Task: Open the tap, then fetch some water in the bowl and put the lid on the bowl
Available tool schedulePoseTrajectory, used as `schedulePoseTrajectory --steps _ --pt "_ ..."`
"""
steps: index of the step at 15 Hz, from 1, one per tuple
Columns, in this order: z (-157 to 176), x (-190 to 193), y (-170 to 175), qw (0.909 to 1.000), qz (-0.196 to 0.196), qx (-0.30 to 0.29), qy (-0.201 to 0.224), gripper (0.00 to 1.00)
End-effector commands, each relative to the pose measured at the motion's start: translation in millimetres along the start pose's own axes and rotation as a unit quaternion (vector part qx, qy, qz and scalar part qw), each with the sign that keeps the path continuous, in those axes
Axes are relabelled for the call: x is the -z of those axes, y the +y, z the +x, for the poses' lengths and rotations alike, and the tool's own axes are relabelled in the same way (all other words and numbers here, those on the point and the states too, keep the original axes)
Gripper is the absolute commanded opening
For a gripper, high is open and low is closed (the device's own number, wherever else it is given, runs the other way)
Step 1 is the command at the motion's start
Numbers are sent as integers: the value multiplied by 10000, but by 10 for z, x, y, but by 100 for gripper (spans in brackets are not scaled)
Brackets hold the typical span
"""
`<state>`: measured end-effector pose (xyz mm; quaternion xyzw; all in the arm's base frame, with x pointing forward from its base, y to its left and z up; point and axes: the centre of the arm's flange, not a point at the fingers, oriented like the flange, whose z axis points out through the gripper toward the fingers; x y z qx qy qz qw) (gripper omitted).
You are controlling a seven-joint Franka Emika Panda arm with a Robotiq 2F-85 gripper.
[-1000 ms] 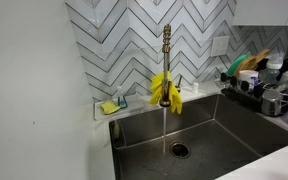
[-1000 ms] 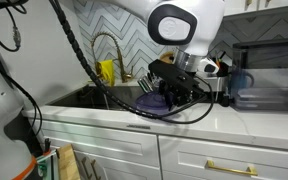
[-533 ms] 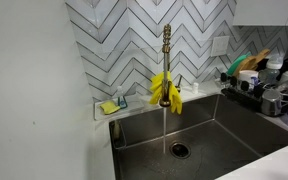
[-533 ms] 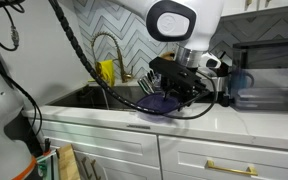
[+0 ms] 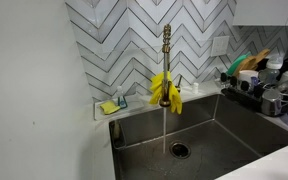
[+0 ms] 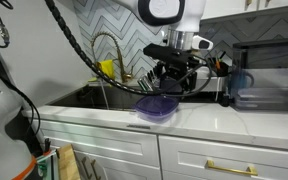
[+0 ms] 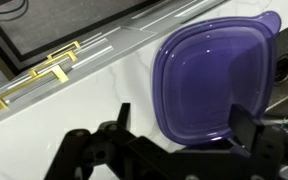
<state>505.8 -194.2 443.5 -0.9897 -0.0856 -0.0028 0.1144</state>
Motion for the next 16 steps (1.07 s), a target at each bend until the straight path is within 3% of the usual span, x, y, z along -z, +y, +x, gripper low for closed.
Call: schedulePoseTrajectory --steps 1,4,8,11,16 --pt "-34 469 -488 9982 -596 13 10 99" --pt "41 848 -802 9956 -919 123 155 100" --pt "111 1192 -1161 9942 -968 331 321 100" --pt "153 1299 -1343 9943 -956 393 274 100" --pt "171 1283 -1321 9941 -901 459 396 100"
